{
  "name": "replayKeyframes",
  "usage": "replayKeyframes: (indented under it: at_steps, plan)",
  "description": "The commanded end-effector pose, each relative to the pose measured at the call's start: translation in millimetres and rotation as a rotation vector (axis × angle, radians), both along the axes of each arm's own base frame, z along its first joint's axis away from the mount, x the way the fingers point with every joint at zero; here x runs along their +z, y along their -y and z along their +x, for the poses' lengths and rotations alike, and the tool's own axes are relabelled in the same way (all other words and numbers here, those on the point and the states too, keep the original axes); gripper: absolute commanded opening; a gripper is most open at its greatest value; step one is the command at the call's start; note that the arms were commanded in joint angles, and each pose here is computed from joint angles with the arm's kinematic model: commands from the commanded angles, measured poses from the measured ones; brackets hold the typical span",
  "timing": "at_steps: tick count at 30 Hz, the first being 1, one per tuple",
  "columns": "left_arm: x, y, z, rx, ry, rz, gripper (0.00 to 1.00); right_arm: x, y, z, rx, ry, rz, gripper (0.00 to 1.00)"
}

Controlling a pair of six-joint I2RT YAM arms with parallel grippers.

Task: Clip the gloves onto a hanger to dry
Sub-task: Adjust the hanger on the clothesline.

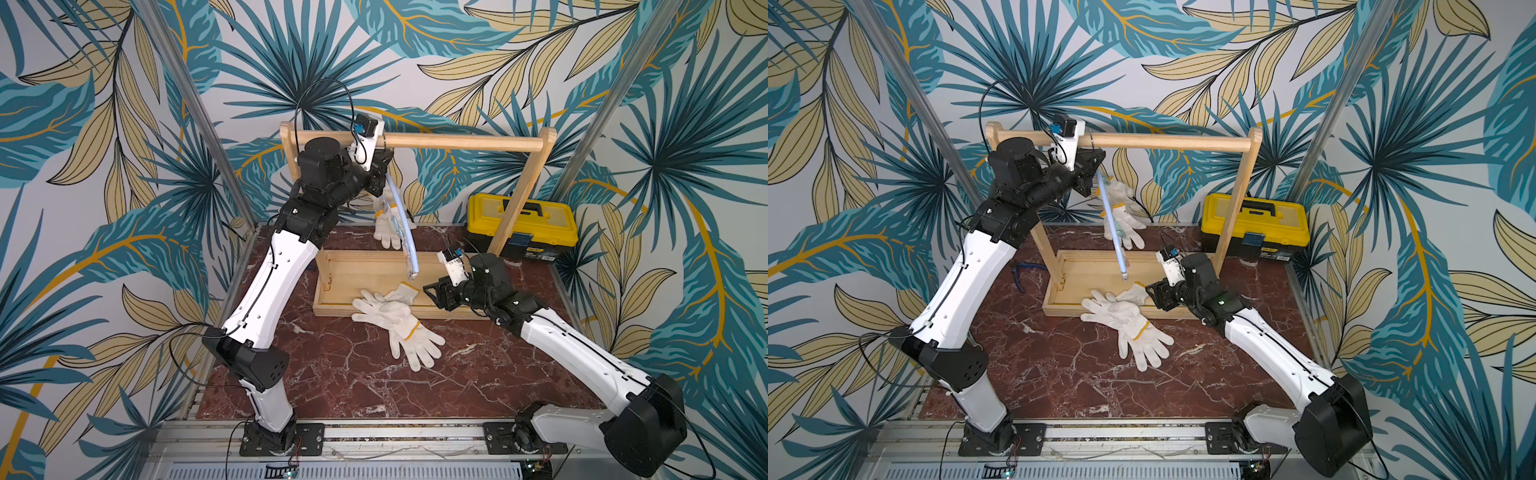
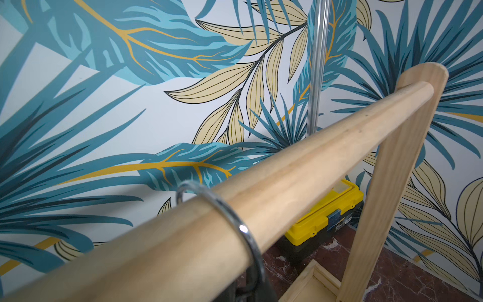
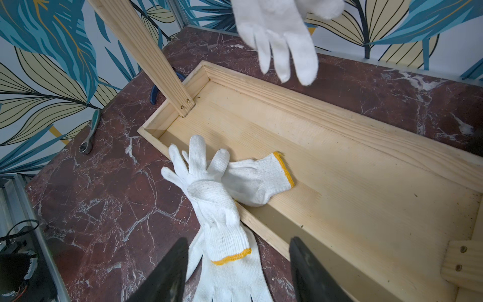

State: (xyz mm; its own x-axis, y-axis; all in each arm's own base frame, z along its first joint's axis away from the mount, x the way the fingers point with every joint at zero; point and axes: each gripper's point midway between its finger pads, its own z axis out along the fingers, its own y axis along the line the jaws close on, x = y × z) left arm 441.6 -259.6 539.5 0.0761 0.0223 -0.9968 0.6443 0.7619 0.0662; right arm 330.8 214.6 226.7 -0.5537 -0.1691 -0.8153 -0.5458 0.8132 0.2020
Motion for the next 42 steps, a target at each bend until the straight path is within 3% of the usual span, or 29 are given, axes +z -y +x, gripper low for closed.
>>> replayKeyframes:
  at_steps: [1,21,27,30,34,37,42]
  plan:
    - [30,14,-23,-0.051,0.076,-0.014,0.0,-2,4,-4,-0.004,0.007,0.003,0.62]
    - [22,49,-23,-0.097,0.057,-0.019,0.01,-5,18,-17,-0.044,-0.008,-0.011,0.62]
    - [9,47,-21,-0.086,0.036,0.004,0.17,-6,19,-17,-0.044,-0.009,-0.017,0.62]
    - [8,45,-24,-0.082,0.038,0.015,0.3,-5,18,-16,-0.043,-0.008,-0.016,0.63]
    - [13,36,-30,-0.054,0.058,0.028,0.56,-4,17,-15,-0.037,-0.008,-0.014,0.65]
    - [19,27,-37,-0.03,0.076,0.032,0.63,-3,17,-15,-0.039,-0.008,-0.016,0.67]
    - [22,11,-54,-0.002,0.085,0.043,0.64,-5,16,-13,-0.039,-0.015,-0.024,0.67]
